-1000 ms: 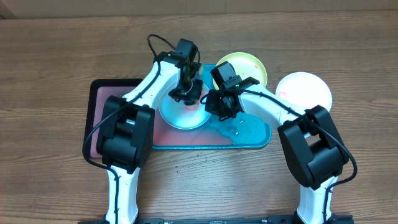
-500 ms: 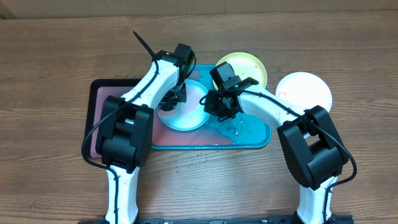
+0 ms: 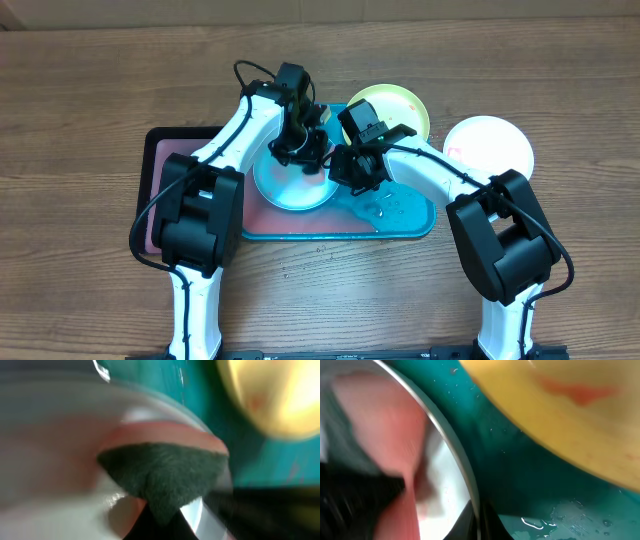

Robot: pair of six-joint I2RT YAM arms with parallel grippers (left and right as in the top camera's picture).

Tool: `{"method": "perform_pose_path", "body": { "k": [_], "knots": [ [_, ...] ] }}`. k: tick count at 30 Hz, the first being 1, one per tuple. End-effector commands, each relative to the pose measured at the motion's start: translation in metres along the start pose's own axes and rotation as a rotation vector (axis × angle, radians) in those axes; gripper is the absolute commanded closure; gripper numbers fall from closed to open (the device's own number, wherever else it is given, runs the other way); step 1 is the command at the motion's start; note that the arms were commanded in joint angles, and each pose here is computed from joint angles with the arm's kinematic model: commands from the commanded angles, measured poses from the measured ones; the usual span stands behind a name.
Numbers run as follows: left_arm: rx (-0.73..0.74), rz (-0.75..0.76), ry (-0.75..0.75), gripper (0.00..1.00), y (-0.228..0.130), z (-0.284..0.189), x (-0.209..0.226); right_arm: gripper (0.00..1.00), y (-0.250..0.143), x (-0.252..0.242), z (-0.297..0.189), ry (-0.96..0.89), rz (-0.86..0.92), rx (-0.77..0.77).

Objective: Clean dirty plates on tray and stack at the side
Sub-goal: 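Scrub the light-blue plate with the sponge while the right gripper holds it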

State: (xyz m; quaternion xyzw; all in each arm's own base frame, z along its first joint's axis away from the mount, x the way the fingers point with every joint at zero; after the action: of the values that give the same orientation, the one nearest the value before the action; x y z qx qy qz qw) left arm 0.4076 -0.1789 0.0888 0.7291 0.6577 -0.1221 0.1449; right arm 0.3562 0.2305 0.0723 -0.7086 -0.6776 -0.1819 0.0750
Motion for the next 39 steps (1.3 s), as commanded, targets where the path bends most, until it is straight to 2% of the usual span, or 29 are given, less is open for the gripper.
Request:
{"method": "perform_pose_path", "body": {
  "k": [1,5,8,11,14,16,18,21,24,26,29,33,35,39],
  "knots": [
    [-0.096,-0.177,0.137,0.96,0.014,0.002,0.016,0.96,0.001,-0.001,0.003,-0.009,-0.003,0.002],
    [-0.235,-0.354,0.414,0.96,0.02,-0.008,0.045,0.96,0.001,-0.001,0.003,-0.009,-0.003,0.002],
    [-0.273,-0.409,0.613,0.96,0.012,-0.018,0.063,0.96,0.001,-0.001,0.003,-0.009,-0.003,0.001],
    [-0.26,-0.414,0.733,0.96,0.003,-0.025,0.072,0.96,0.001,-0.001,0.003,-0.009,-0.003,0.001],
    [-0.194,-0.397,0.761,0.96,-0.008,-0.026,0.074,0.96,0.001,0.0,0.003,-0.008,-0.003,0.0],
    [-0.11,-0.337,0.693,0.96,-0.013,-0.021,0.068,0.96,0.001,0.0,0.003,-0.008,-0.003,-0.001],
    [0.003,-0.227,0.542,0.96,-0.019,-0.011,0.055,0.96,0.001,0.0,0.003,-0.008,-0.003,0.0],
    [0.16,-0.013,0.183,0.96,-0.03,0.0,0.022,0.96,0.001,0.0,0.003,-0.008,-0.003,0.0],
    [0.225,0.135,-0.119,0.96,-0.038,-0.001,-0.007,0.96,0.001,0.0,0.003,-0.008,-0.003,-0.001],
    [0.219,0.164,-0.178,0.96,-0.037,-0.001,-0.013,0.96,0.001,0.0,0.003,-0.008,-0.003,0.0],
    [0.177,0.18,-0.168,0.96,-0.03,0.0,-0.012,0.96,0.001,0.0,0.003,-0.009,-0.003,0.001],
    [0.077,0.113,-0.065,0.96,-0.011,0.002,-0.001,0.96,0.001,0.0,0.003,-0.009,-0.003,0.001],
    [-0.008,0.008,0.078,0.96,0.003,0.002,0.015,0.96,0.001,0.0,0.003,-0.009,-0.003,0.001],
    [-0.198,-0.231,0.463,0.96,0.019,-0.012,0.056,0.96,0.001,-0.001,0.003,-0.009,-0.003,0.001]
  ]
}}
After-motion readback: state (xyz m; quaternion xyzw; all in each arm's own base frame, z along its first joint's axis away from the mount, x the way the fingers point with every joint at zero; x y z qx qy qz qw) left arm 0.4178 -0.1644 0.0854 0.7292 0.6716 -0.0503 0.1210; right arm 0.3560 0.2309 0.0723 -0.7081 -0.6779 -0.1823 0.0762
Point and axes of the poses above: each gripper's point midway between its finger pads, its own z axis out along the fingers, its own x axis along the line the jaws close on, y = z × x, the point moved 7 cm from there along -z, back along the fingers, and after that the axes turned 10 degrees about -z, right-handed, at the moved point
